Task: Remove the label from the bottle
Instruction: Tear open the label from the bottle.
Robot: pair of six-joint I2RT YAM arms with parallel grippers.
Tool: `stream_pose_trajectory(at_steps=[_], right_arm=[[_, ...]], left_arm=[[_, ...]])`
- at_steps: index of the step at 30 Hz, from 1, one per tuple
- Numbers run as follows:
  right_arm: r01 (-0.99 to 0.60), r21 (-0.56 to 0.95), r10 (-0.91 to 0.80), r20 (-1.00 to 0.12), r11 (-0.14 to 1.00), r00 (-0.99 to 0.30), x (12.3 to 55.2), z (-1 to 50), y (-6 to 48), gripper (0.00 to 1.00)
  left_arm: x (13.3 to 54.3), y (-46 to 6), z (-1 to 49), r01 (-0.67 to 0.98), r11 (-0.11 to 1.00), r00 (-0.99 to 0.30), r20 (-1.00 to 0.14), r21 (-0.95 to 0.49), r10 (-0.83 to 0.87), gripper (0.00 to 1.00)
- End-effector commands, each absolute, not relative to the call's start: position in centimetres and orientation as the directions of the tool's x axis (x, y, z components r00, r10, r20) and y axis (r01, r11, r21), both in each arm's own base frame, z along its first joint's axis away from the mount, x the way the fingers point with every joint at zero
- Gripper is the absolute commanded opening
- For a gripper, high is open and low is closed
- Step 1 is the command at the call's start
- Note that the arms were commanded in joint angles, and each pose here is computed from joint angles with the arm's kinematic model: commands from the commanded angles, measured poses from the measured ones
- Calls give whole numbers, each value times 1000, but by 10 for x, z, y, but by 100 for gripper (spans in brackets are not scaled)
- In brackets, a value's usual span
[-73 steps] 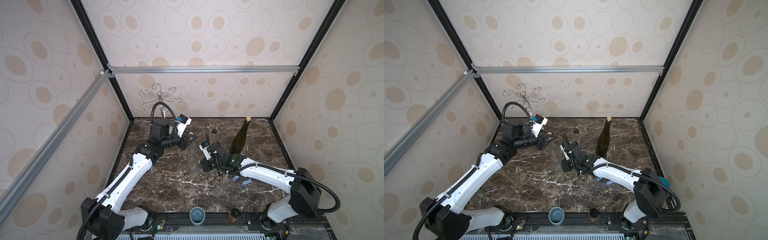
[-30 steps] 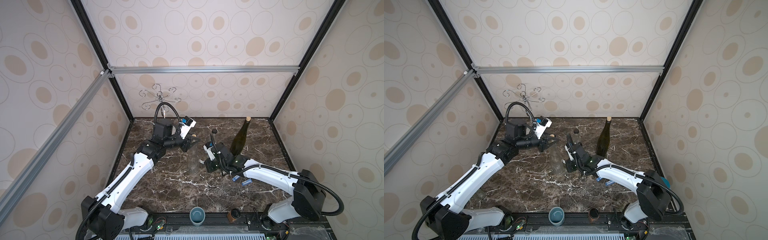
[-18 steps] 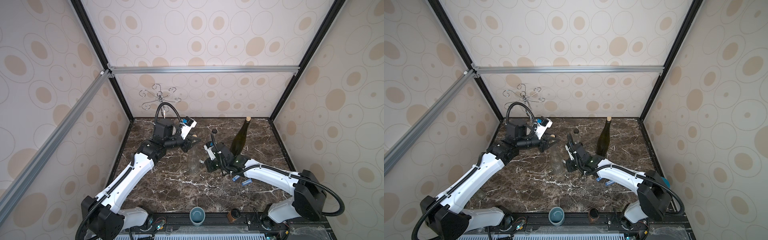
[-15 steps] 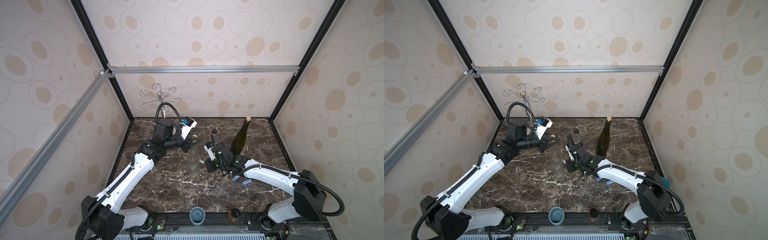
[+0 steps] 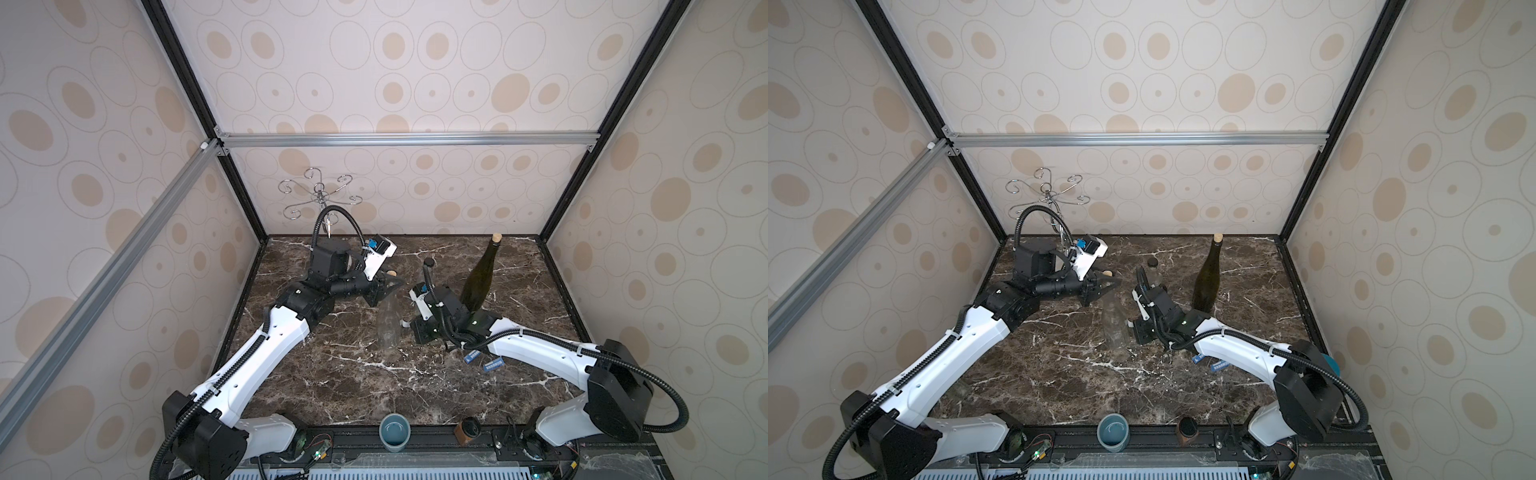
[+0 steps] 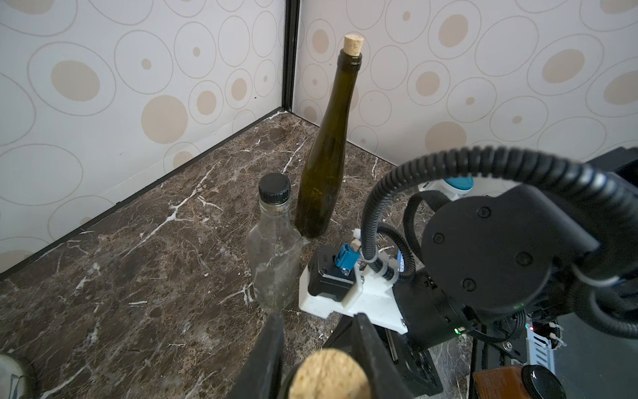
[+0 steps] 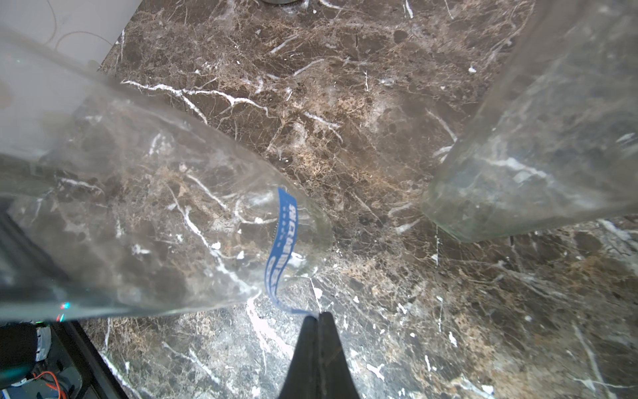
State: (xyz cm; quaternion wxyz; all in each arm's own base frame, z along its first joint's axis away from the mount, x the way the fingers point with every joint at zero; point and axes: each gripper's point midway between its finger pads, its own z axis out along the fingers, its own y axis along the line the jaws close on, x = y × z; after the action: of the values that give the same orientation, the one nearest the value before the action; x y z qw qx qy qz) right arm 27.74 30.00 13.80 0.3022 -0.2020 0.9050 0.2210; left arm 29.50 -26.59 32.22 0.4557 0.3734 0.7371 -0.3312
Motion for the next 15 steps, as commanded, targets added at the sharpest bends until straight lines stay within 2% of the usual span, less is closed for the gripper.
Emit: stream_pose_trajectory(at_steps=[1,15], right_arm=[[-487,281,-218,-638,827,-739,278,137,295,0],[-473,282,-213,-626,835,-750,280,129,290,0]], left_arm=[[282,-270,315,862,471,-346,-896,-187,278,9],[281,-273,314,865,469,-342,-895,-180,287,9]])
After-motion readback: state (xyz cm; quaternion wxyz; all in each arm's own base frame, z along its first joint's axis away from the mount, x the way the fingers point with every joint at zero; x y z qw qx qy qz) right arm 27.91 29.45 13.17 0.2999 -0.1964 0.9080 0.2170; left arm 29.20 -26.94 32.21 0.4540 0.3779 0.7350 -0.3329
